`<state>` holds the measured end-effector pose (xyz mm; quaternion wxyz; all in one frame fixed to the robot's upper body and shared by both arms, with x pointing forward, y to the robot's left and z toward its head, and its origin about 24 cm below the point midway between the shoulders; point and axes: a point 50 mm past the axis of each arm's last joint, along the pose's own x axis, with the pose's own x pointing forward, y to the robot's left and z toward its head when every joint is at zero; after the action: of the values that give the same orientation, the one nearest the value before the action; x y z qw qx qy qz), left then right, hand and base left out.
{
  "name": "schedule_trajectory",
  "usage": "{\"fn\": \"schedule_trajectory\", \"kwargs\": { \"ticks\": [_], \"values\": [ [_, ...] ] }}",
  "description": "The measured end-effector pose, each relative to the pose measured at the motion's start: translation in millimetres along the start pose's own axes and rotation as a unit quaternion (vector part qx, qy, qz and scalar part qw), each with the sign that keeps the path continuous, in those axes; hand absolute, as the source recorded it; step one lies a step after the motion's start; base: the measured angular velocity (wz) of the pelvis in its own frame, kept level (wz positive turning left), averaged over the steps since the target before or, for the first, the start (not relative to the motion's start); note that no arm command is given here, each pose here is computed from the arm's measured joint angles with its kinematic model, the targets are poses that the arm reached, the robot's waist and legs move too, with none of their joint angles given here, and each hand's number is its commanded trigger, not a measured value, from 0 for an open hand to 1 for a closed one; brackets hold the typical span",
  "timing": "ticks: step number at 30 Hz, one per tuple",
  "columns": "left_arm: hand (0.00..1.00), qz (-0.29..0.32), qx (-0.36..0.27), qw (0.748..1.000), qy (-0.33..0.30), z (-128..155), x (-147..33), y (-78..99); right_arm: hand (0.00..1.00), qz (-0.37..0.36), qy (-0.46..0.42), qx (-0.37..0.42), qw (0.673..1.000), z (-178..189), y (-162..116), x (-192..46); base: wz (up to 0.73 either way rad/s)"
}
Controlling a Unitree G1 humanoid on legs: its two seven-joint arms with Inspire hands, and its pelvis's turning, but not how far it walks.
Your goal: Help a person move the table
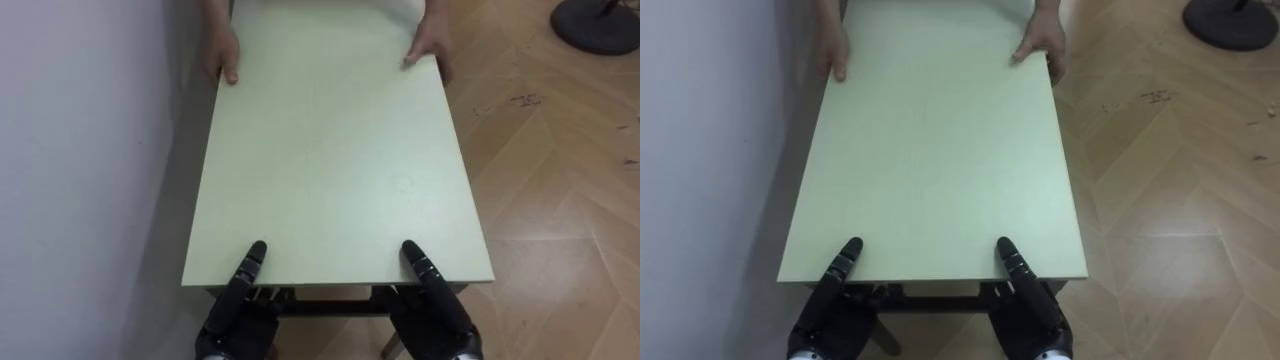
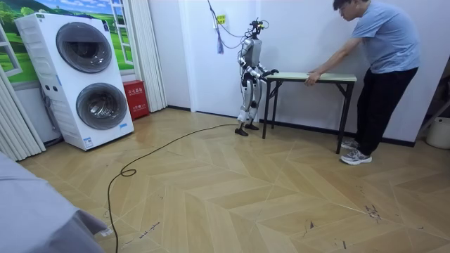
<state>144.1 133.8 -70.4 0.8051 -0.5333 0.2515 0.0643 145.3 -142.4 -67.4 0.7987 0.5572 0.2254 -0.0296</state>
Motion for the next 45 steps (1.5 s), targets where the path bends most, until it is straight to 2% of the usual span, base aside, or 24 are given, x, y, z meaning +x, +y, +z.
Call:
{"fn": "schedule_trajectory", "kwargs": {
  "ticks": [2,3,4,5,6,7,10,18,25,33,41,45],
  "values": [
    [1.00,0.001,0.000,1.000,0.001,-0.6,-0.4,1.2,1.00,-0.002,0.000,0.000,1.000,-0.3,-0.5,-0.1,-0.03],
    [0.87,0.002,0.000,1.000,0.000,-0.6,-0.5,1.5,1.00,-0.003,0.000,0.001,1.000,-0.1,-0.6,-0.1,0.00],
    [0.79,0.002,-0.001,1.000,-0.001,-0.6,-0.5,1.6,1.00,-0.003,0.000,0.000,1.000,-0.1,-0.6,-0.1,0.00],
    [0.60,0.002,-0.001,1.000,-0.001,-0.5,-0.9,2.0,0.89,-0.003,0.001,0.001,1.000,-0.6,-0.5,-0.1,0.00],
    [0.13,0.002,-0.001,1.000,-0.001,-0.5,-1.0,2.0,0.54,-0.003,0.001,0.001,1.000,-0.8,-0.5,-0.2,0.00],
    [0.00,0.002,-0.001,1.000,-0.001,-0.6,-1.0,2.1,0.00,-0.003,0.001,0.001,1.000,-0.8,-0.5,-0.2,0.00],
    [0.00,0.002,0.003,1.000,0.000,-0.7,-1.6,2.7,0.00,-0.004,0.001,0.001,1.000,-0.8,-0.9,-0.3,0.00],
    [0.00,-0.015,0.109,0.994,0.010,2.6,-1.6,2.4,0.00,0.014,0.022,-0.049,0.998,-5.4,-1.5,-4.3,-0.01],
    [0.00,-0.020,0.115,0.993,0.012,4.2,-1.0,0.6,0.00,0.034,0.030,-0.075,0.996,-5.7,-2.3,-7.8,-0.04],
    [0.00,-0.041,0.174,0.984,0.019,1.2,-0.1,-4.4,0.00,0.073,0.054,-0.095,0.991,-10.8,1.6,-7.9,0.00],
    [0.00,-0.051,0.193,0.979,0.047,-5.6,-0.7,2.3,0.00,0.060,0.073,-0.121,0.988,-14.1,-10.0,-6.1,0.00],
    [0.00,-0.022,0.229,0.971,0.071,-6.8,-2.3,19.3,0.00,0.052,0.094,-0.171,0.979,-14.3,-16.9,-4.1,0.00]
  ]
}}
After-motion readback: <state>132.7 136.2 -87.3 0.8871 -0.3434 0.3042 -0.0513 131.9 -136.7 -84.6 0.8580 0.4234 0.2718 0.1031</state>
